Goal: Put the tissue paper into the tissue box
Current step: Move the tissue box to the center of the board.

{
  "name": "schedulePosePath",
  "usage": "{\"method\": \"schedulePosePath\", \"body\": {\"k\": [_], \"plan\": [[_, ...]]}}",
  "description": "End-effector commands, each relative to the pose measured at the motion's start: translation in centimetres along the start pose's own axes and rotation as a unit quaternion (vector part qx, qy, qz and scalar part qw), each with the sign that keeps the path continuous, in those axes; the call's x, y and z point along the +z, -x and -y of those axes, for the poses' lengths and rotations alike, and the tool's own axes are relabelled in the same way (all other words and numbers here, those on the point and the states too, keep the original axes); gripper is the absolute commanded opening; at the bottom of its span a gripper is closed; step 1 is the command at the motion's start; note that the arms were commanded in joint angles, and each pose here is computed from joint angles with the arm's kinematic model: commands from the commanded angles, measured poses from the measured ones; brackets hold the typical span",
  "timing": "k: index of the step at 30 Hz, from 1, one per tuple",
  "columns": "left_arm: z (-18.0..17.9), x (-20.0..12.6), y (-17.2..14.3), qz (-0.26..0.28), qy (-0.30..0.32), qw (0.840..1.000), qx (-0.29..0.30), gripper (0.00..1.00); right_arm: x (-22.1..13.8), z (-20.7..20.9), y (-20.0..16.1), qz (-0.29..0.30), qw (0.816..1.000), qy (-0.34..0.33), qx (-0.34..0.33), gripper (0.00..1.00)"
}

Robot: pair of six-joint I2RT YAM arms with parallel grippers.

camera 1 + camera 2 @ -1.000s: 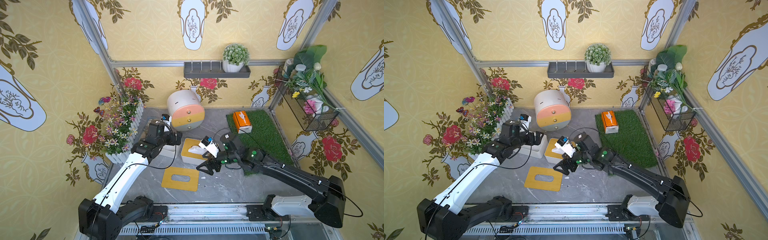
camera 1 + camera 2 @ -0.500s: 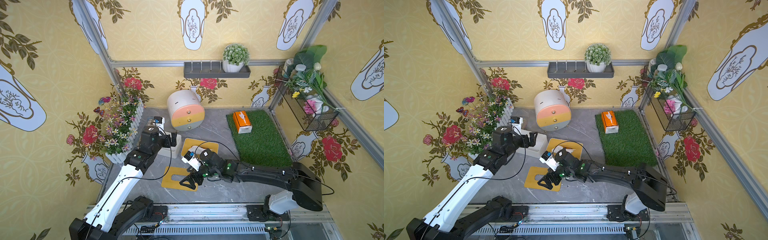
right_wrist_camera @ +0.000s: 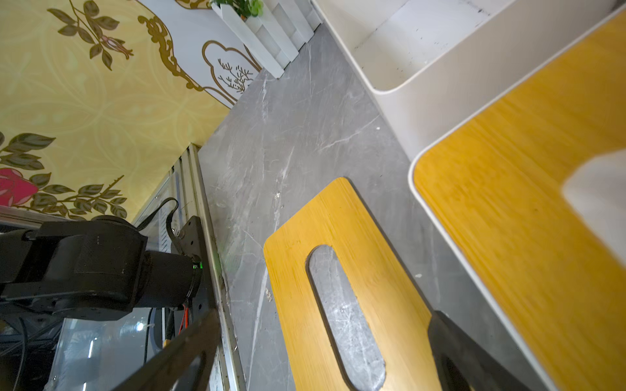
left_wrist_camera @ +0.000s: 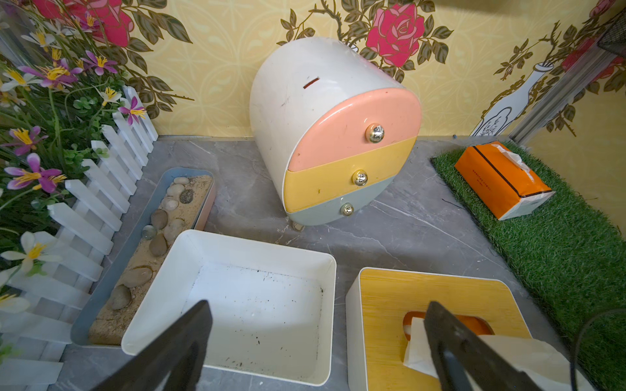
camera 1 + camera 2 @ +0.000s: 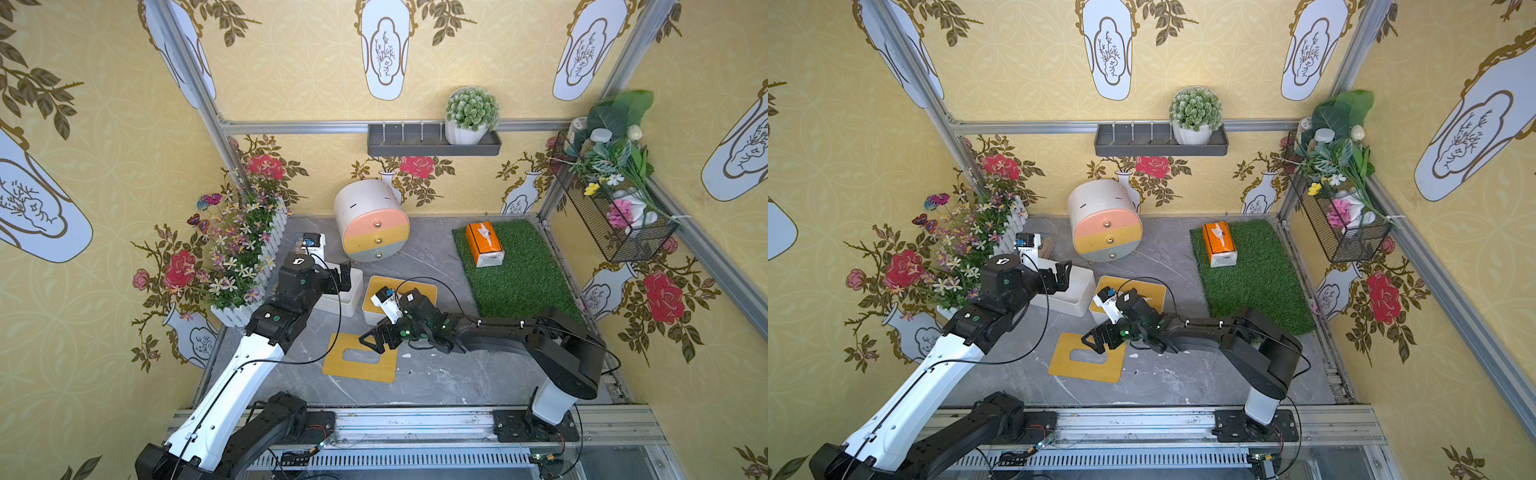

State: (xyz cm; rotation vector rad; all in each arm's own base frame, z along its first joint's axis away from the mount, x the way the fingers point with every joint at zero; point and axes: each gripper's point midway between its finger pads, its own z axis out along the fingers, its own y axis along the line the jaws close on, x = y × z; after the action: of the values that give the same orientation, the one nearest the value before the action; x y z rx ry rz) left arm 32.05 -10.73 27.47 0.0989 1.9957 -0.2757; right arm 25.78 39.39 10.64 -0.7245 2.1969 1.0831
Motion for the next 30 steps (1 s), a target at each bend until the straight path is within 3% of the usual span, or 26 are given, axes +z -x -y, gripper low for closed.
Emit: {"method": "schedulePosePath", "body": {"k": [1,17,30], "plan": [[0.4,0.0,0.4,0.008,-0.009,1.0,0.004,1.0,-0.7,2.0,1.5,0.031,0.999,-0.018,0.002,0.97],[0.7,1.0,-0.2,-0.018,-0.015,1.0,0.008,1.0,-4.1,12.6,4.8,0.054,0.995,-0.065,0.045,0.96],[0.7,3.3,-2.1,-0.085,-0.009,0.996,0.009,1.0,-2.6,12.7,6.2,0.068,0.995,-0.038,0.069,0.97]]}}
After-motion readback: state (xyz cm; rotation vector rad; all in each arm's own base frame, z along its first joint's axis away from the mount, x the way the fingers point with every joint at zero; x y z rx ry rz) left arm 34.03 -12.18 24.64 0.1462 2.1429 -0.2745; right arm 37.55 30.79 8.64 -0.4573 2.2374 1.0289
